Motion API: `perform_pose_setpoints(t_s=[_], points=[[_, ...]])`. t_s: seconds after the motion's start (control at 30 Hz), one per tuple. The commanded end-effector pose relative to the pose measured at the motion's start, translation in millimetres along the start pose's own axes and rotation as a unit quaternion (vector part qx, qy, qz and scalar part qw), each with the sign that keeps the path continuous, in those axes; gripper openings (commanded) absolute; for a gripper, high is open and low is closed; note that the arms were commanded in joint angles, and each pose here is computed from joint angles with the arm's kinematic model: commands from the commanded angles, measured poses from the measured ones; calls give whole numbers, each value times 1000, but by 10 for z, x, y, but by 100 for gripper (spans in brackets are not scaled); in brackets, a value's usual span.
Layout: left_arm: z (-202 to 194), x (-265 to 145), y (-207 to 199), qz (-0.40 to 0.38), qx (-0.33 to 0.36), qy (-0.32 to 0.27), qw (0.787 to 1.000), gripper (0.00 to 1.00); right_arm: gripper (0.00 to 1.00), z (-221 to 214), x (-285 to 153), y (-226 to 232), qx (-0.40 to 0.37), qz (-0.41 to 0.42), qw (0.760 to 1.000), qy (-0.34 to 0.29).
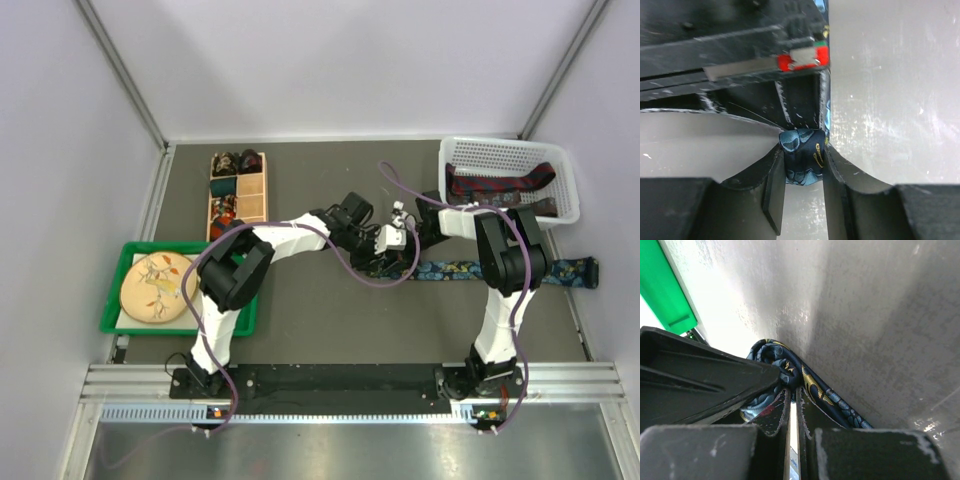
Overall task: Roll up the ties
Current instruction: Roll the tie at the center of the board.
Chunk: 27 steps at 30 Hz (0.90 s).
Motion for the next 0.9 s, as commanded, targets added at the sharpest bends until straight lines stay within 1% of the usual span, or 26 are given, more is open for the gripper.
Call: perform_pose_setpoints(t_s=[0.0, 0.2, 0.33, 0.37, 0.47, 0.63, 0.73, 0.77, 0.87], points=[[-378, 101, -117, -23, 21, 78, 996, 35, 0, 79, 16, -187, -27, -44, 998, -20], [-585, 75, -215, -48, 20, 124, 991, 33, 1, 62, -67, -30, -37, -23, 999, -20], [-702, 74, -254, -63, 14, 149, 987, 31, 9, 37, -179, 142, -48, 2, 999, -18], [-705, 69, -252, -64, 16, 152, 986, 30, 13, 10, -237, 187, -47, 6, 999, -17], [-721, 67, -273, -69, 16, 153, 986, 30, 19, -10, -345, 277, -52, 27, 998, -16], [-715, 74, -270, -70, 12, 153, 986, 30, 24, -78, -521, 290, -40, 49, 998, -15], [-706, 81, -275, -70, 12, 151, 986, 30, 28, -71, -500, 320, -33, 68, 997, -23], [-709, 77, -272, -70, 10, 151, 986, 30, 30, -63, -490, 337, -16, 73, 997, -26], [-698, 83, -266, -69, 12, 150, 986, 31, 31, -13, -413, 306, 2, 81, 996, -26]])
Point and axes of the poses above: each gripper's point midway between its finger pads, its own x axis out along the fingers, its own y axis along the line the jaws close on, z = x × y, the point moved 2 cm from there along -x, back along the fingers, and after that the axes turned 11 degrees about x, right-handed, at the moved point
